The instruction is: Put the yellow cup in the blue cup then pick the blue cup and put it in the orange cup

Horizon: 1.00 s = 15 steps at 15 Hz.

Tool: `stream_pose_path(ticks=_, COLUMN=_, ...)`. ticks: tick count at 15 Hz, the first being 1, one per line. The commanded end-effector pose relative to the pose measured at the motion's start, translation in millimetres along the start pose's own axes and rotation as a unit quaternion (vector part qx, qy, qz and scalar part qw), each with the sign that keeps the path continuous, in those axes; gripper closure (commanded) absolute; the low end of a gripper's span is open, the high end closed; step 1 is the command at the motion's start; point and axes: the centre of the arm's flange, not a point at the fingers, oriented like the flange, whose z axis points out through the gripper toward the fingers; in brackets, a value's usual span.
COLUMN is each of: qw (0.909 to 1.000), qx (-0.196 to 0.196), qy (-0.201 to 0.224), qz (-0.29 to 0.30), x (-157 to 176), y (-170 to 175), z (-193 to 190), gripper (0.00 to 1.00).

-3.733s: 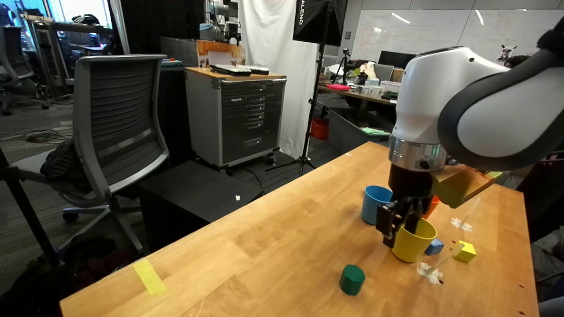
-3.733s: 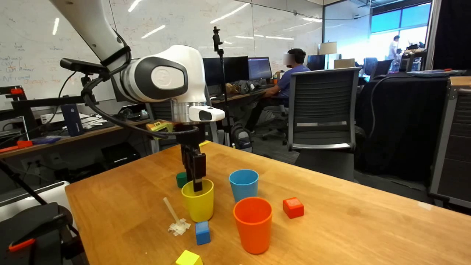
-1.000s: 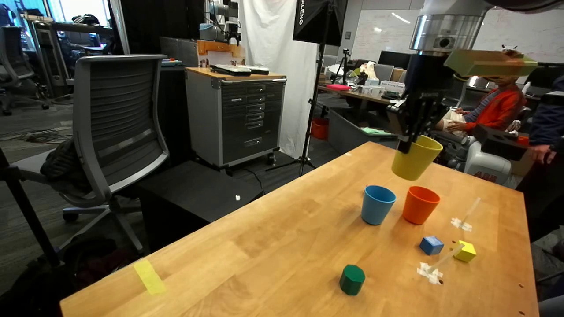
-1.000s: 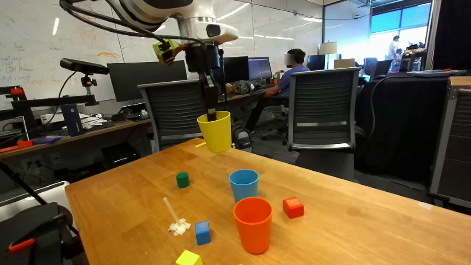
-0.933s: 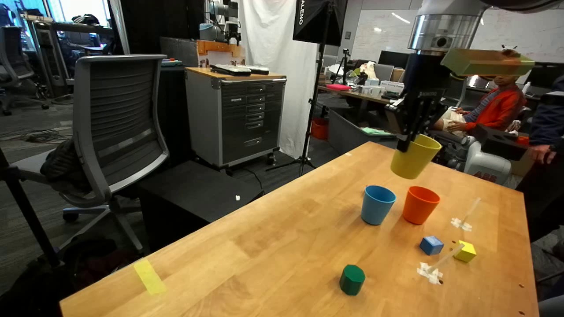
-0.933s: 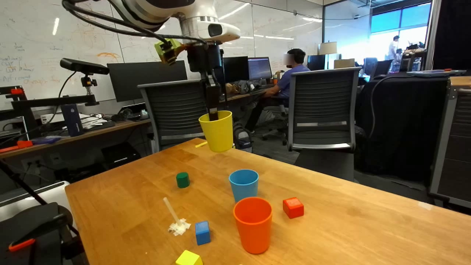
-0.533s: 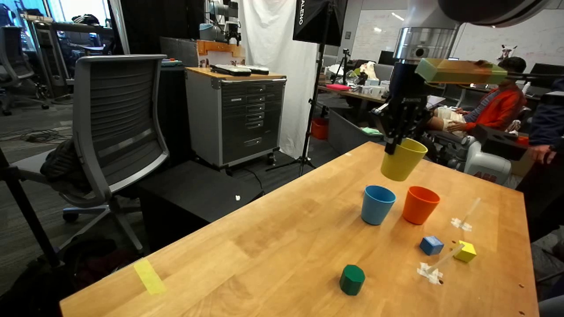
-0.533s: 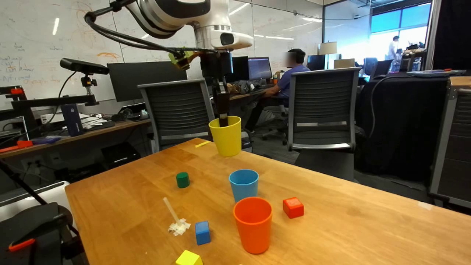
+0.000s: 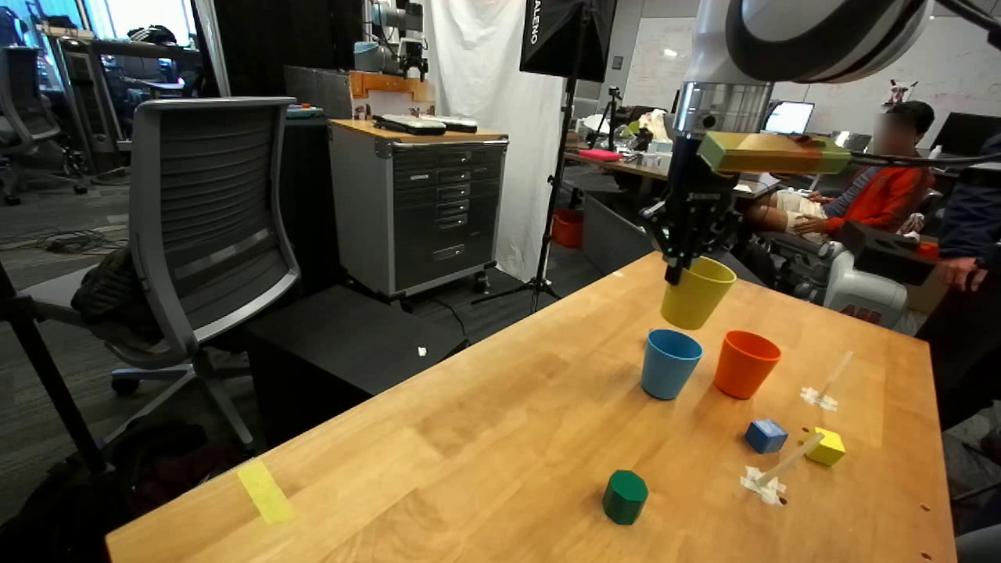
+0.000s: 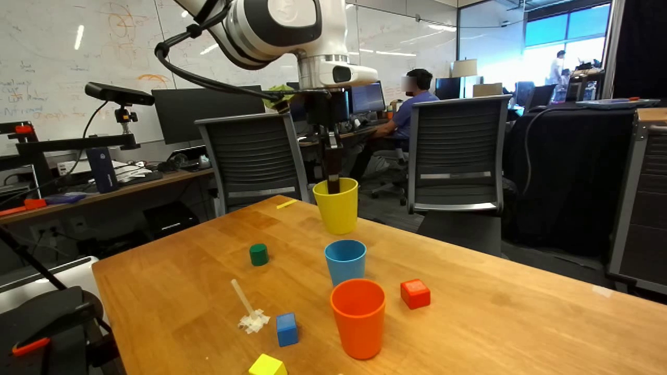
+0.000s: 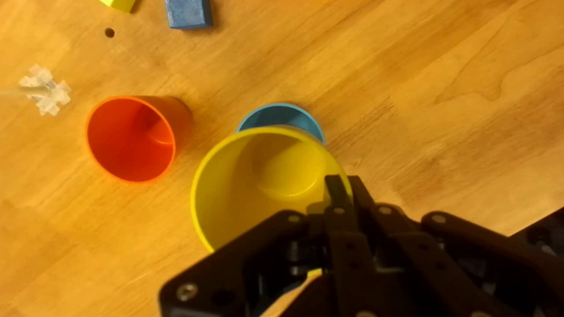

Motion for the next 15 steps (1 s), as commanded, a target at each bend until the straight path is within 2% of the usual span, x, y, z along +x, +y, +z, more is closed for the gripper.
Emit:
stream_pose_path(ticks=1, qw=0.9998, qx=0.000, qy=-0.002, qz=0.019, x=18.9, y=-5.0, z=4.0, gripper=0.99)
stream_pose_path(ticks=8, qw=0.9996, qx=-0.014, qy=-0.017, qz=0.018, x=16.0, y=-4.9, z=33.0, gripper=0.99)
stream_pose_path(ticks=15, qw=0.9995, qx=-0.017, qy=-0.019, qz=0.017, x=15.8, y=-1.6, z=44.1, gripper=0.99)
